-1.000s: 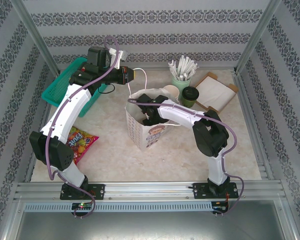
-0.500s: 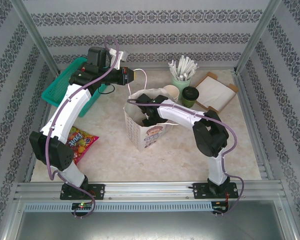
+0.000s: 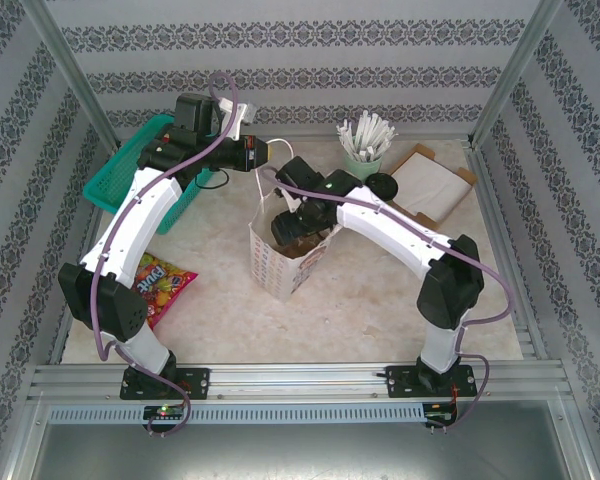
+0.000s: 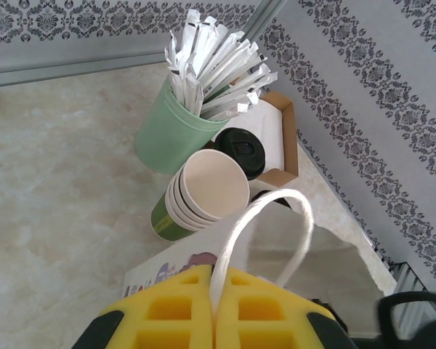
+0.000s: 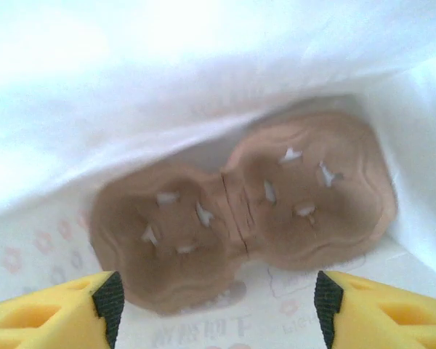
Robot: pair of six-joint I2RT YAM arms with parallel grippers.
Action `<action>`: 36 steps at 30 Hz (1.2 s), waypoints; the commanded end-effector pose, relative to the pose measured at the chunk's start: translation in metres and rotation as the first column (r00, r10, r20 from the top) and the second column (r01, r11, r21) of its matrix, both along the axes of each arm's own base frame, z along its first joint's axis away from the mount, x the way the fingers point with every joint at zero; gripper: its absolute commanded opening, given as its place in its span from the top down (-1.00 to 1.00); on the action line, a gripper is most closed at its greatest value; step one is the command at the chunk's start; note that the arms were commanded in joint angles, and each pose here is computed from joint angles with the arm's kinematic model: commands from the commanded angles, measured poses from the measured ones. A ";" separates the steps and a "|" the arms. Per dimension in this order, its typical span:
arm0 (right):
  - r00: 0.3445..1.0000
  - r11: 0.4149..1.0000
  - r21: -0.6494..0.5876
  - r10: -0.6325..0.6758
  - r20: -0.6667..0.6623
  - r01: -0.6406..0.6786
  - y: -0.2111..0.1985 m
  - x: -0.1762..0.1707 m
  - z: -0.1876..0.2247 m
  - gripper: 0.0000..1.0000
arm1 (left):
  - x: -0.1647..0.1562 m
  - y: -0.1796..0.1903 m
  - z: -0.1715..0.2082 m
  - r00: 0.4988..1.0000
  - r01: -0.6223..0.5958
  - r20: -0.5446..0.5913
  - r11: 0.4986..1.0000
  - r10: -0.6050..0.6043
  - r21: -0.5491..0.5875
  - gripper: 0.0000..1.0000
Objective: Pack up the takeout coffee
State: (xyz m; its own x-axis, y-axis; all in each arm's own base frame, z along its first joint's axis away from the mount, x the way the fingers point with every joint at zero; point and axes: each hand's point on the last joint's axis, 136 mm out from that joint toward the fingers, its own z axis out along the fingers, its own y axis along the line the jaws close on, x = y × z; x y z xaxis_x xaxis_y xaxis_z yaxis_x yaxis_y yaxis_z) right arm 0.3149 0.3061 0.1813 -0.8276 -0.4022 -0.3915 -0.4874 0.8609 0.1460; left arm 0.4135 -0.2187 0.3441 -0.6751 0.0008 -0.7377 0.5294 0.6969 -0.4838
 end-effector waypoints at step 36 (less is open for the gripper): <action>0.831 0.921 0.303 0.038 0.555 -0.244 0.011 0.030 0.170 -0.96 | -0.029 -0.020 0.019 0.976 0.218 0.033 0.973 -0.216 -0.074 1.00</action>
State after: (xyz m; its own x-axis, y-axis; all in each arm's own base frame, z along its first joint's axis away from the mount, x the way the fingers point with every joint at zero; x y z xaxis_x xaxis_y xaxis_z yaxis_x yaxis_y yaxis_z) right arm 0.3472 0.3036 0.3427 -0.5037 -0.2324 -0.8320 -0.6316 0.7562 0.1711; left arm 0.3899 -0.2355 0.3489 -0.6791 0.0690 -0.7308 0.6262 0.5739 -0.5277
